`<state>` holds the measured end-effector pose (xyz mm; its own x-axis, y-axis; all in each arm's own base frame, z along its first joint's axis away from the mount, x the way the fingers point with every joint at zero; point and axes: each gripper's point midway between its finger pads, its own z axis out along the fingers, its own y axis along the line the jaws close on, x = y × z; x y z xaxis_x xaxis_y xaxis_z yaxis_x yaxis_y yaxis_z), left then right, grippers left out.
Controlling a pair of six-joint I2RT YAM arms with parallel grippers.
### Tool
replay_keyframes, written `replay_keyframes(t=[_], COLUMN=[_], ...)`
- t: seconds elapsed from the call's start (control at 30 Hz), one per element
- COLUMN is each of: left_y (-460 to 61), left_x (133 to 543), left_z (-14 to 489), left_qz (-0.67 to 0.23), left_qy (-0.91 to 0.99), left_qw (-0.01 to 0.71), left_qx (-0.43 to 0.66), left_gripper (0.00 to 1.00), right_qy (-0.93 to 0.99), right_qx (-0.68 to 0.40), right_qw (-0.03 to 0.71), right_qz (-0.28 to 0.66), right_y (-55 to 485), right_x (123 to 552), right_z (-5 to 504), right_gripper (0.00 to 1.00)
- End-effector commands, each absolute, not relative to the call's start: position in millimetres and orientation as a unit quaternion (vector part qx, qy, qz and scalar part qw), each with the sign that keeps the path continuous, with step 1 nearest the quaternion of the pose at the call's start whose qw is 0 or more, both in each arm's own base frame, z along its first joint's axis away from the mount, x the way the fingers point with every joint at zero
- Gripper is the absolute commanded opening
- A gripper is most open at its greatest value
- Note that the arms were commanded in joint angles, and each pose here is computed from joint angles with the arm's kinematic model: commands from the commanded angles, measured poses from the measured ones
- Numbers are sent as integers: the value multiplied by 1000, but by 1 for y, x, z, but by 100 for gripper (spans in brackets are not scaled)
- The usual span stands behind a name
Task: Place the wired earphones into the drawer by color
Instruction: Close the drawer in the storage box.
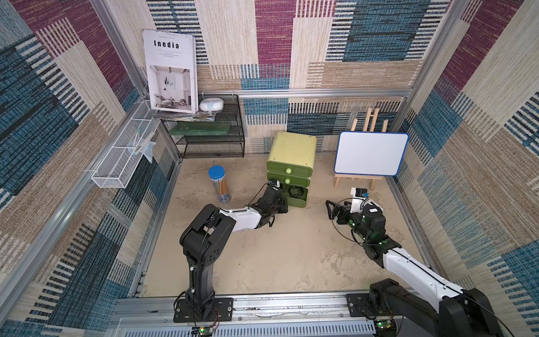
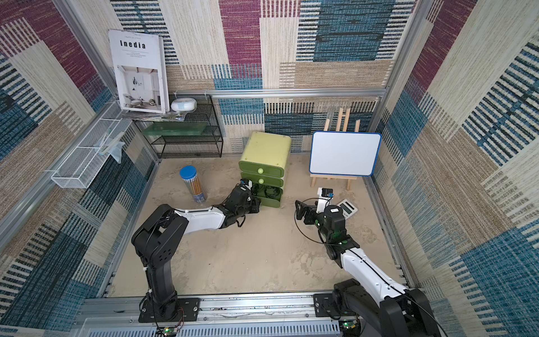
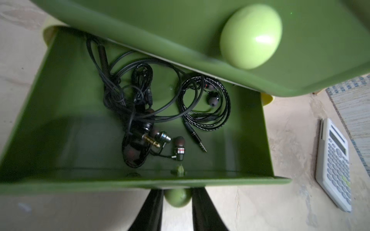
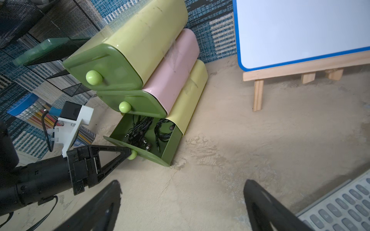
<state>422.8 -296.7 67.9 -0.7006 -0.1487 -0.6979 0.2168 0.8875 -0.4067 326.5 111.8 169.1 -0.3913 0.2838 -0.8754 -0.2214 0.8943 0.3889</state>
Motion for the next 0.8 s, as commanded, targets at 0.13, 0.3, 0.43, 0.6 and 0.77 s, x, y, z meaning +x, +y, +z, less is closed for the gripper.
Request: replay_keyframes(t=[0.13,0.3,0.43,0.6,0.77], left_y=[-299,-298,-297,-296,-294], left_x=[442,451,459,467,470], left_z=[76,76,76,76,76], left_qz=[-240,-241,-244,-252,-257], left_qy=[874,867,861,853,843], left_qw=[422,437,446,457,471], left_qx=[11,4,-3,-13,-23], left_gripper=[25,25,24,23,22], right_qy=[790,788,788,787,787], right_qx=[20,20,18,18,18], right_qw=[570,573,573,574,574], right_qz=[226,225,225,224,224], right_y=[109,108,109,108,108], right_x=[328,327,327,327,327], right_z=[179,180,180,181,180], right_gripper=[99,99,99,99,99])
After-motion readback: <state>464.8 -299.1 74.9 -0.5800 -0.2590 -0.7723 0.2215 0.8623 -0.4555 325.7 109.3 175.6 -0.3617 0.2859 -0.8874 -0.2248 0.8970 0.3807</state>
